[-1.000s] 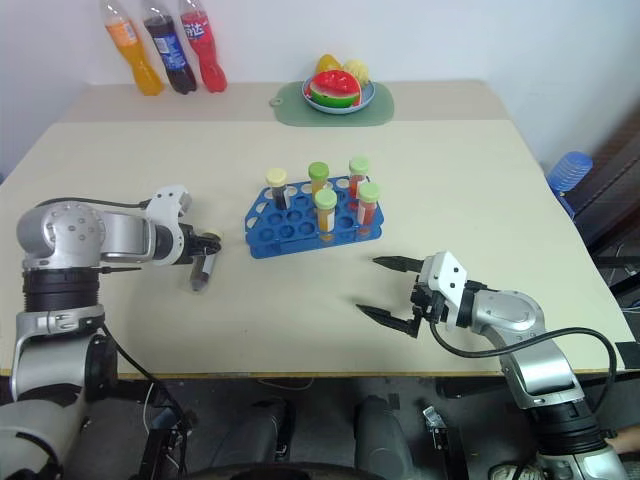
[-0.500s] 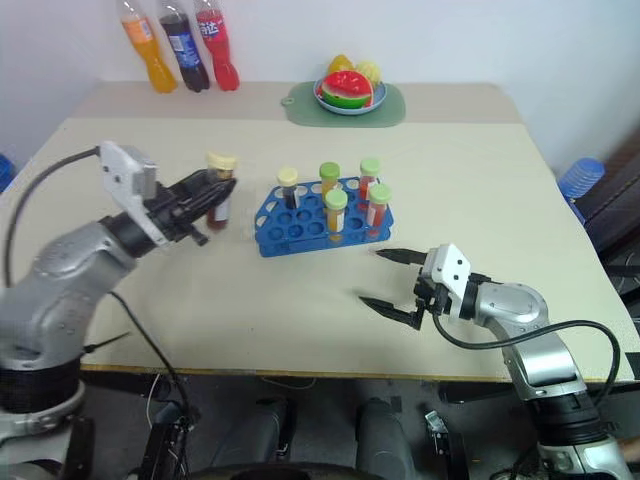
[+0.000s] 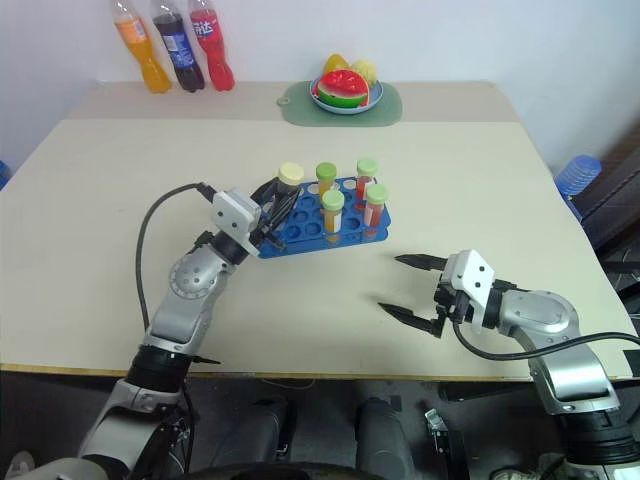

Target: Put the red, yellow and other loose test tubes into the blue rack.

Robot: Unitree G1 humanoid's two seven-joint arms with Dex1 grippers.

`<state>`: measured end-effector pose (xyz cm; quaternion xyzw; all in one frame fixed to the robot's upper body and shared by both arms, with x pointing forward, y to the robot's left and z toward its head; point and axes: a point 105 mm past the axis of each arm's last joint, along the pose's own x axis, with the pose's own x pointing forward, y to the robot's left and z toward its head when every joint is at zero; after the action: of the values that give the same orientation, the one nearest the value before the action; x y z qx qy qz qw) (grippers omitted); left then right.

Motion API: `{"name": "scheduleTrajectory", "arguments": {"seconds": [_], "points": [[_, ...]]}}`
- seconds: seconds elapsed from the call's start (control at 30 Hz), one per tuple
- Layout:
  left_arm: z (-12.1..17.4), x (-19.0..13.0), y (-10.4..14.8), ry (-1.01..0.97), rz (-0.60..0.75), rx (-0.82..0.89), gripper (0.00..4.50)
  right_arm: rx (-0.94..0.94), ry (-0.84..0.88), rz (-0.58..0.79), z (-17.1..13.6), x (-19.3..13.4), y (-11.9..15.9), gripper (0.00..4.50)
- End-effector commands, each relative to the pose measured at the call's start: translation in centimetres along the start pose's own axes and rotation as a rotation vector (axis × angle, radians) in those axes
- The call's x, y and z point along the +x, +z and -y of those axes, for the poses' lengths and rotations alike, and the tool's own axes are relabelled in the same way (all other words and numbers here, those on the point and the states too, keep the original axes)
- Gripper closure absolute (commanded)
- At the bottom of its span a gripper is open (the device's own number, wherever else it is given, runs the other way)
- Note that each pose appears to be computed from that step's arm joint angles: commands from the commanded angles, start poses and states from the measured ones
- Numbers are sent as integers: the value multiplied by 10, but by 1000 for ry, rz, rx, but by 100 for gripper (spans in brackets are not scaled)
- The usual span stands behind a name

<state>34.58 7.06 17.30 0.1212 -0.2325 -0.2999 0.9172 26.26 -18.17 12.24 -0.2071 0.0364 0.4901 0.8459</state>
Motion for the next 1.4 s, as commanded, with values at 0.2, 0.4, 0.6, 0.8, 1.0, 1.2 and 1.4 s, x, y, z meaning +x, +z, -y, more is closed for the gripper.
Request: {"name": "scheduleTrajectory", "arguments": {"seconds": [0.2,0.4,0.6,0.8,1.0,1.2,1.4], "points": [[18,-5,-22,-38,25,-97,371,-36,-32,16,3,-10,11,0],[28,5,-25,-43,52,-111,371,-36,-38,15,3,-11,11,0],[30,0,-41,-40,26,-104,371,-30,-43,22,1,-9,10,0],[24,-8,-41,-42,45,-164,66,-13,-48,38,0,-3,9,0],[3,-29,-17,-29,50,-127,5,8,-59,56,-1,1,6,0],[-28,-101,-26,-35,-74,-250,5,42,-123,52,0,-7,-5,0],[-54,-167,-40,-46,-319,-229,5,76,-209,8,2,-22,-23,0]]}}
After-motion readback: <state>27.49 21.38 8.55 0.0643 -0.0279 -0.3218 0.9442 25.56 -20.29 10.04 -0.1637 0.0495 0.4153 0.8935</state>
